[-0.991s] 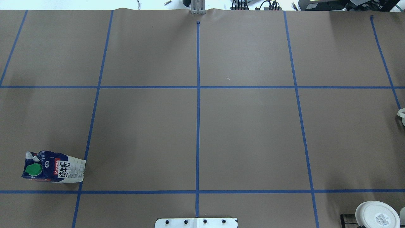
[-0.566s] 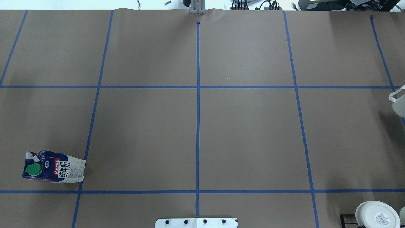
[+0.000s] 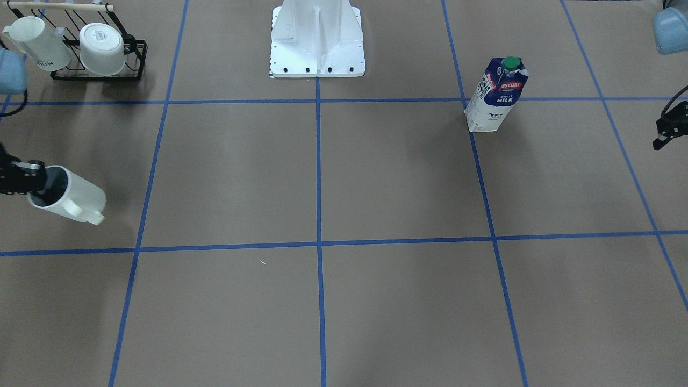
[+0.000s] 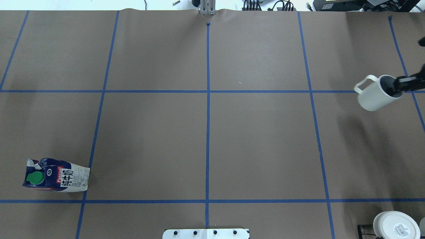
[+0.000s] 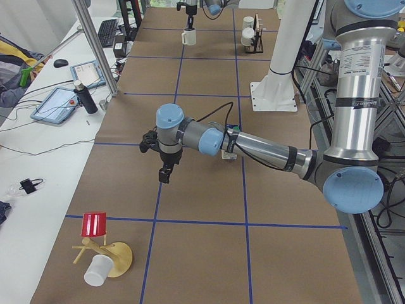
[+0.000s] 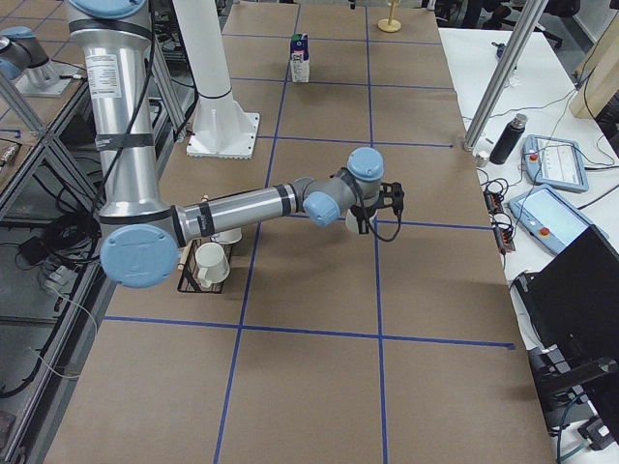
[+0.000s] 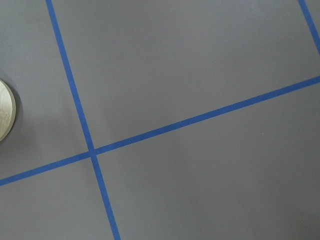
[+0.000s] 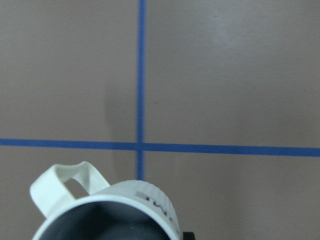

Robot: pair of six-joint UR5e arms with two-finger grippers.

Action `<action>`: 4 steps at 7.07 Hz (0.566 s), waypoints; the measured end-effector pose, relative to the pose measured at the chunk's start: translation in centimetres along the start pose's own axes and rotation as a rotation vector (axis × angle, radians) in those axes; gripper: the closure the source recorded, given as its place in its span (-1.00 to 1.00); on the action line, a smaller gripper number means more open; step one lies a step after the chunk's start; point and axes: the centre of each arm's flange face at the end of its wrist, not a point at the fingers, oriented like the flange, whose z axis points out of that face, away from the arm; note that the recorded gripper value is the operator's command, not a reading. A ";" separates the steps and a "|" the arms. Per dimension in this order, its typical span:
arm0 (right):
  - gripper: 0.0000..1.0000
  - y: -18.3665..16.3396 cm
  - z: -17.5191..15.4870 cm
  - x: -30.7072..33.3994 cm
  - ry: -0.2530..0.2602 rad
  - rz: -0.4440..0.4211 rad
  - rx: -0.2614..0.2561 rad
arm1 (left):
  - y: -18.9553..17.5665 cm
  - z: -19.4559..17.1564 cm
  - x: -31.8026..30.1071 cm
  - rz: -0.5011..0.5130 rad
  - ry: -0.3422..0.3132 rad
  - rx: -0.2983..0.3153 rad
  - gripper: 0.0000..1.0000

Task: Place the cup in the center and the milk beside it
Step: 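Carry the white mug with the right gripper to the table center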

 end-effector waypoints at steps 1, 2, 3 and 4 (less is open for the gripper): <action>1.00 -0.2 2.1 -10.4 0.002 0.076 0.004 | 0.0 0.2 -0.1 -0.002 0.000 -0.004 -0.97; 1.00 -0.1 3.4 -20.7 0.033 0.126 -0.009 | 0.0 0.4 -0.3 -0.004 0.000 -0.009 -0.97; 1.00 0.4 5.1 -28.5 0.072 0.168 -0.024 | 0.1 0.6 -0.4 -0.006 0.000 -0.013 -0.97; 1.00 0.8 7.2 -33.3 0.096 0.221 -0.025 | 0.1 0.8 -0.5 -0.008 0.000 -0.015 -0.97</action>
